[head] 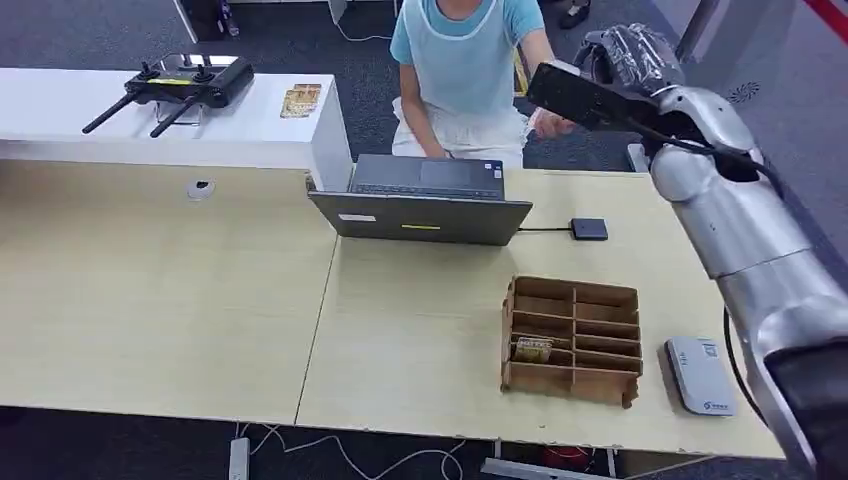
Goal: Pass the card to the sensor for recognition and then transmit it.
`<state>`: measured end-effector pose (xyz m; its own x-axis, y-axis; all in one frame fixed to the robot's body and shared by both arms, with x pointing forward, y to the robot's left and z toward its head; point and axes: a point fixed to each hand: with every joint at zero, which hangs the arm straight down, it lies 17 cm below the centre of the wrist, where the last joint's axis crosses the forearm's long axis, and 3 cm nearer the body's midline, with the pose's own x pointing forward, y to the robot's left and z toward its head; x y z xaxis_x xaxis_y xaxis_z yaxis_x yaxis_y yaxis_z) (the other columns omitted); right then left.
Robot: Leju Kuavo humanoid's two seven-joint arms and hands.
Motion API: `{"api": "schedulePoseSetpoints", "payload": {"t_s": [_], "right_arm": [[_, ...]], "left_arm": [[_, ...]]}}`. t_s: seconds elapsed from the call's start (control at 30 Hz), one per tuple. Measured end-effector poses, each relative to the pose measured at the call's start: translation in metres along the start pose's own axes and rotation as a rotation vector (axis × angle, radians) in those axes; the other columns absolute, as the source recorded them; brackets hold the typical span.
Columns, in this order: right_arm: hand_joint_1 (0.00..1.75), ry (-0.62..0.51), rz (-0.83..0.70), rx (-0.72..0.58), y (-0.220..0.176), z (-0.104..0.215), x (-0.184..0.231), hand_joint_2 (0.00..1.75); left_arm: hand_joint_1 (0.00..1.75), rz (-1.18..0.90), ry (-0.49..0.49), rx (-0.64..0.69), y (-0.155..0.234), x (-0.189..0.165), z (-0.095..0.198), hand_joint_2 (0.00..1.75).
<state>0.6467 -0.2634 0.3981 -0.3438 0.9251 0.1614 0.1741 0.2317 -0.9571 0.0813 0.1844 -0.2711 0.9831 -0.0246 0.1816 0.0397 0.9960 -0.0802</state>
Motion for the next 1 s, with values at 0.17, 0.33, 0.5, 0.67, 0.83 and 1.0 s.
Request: {"api": "schedulePoseSetpoints", "payload": {"t_s": [0.17, 0.33, 0.5, 0.67, 0.83, 1.0], "right_arm": [[1.75, 0.053, 0.012, 0.037, 0.016, -0.013, -0.002, 1.75], [1.75, 0.087, 0.01, 0.062, 0.027, -0.017, -0.007, 1.75], [0.87, 0.119, 0.022, 0.087, 0.038, -0.017, -0.015, 1.75], [0.0, 0.157, 0.032, 0.105, 0.046, -0.015, -0.026, 1.75], [0.0, 0.168, 0.039, 0.099, 0.048, -0.014, -0.03, 1.75], [0.0, 0.172, 0.054, 0.069, 0.042, -0.015, -0.032, 1.75]], "left_arm": [[0.0, -0.007, 0.0, -0.003, -0.001, 0.0, 0.0, 0.0], [0.0, -0.007, 0.0, -0.003, 0.0, 0.0, 0.0, 0.0], [0.0, -0.008, 0.005, -0.003, 0.0, -0.001, 0.0, 0.0], [0.0, -0.01, 0.005, -0.002, 0.0, -0.001, 0.0, 0.0], [0.0, -0.009, 0.006, -0.002, 0.0, -0.001, 0.0, 0.0], [0.0, -0.009, 0.006, -0.001, 0.001, -0.001, 0.0, 0.0]]}}
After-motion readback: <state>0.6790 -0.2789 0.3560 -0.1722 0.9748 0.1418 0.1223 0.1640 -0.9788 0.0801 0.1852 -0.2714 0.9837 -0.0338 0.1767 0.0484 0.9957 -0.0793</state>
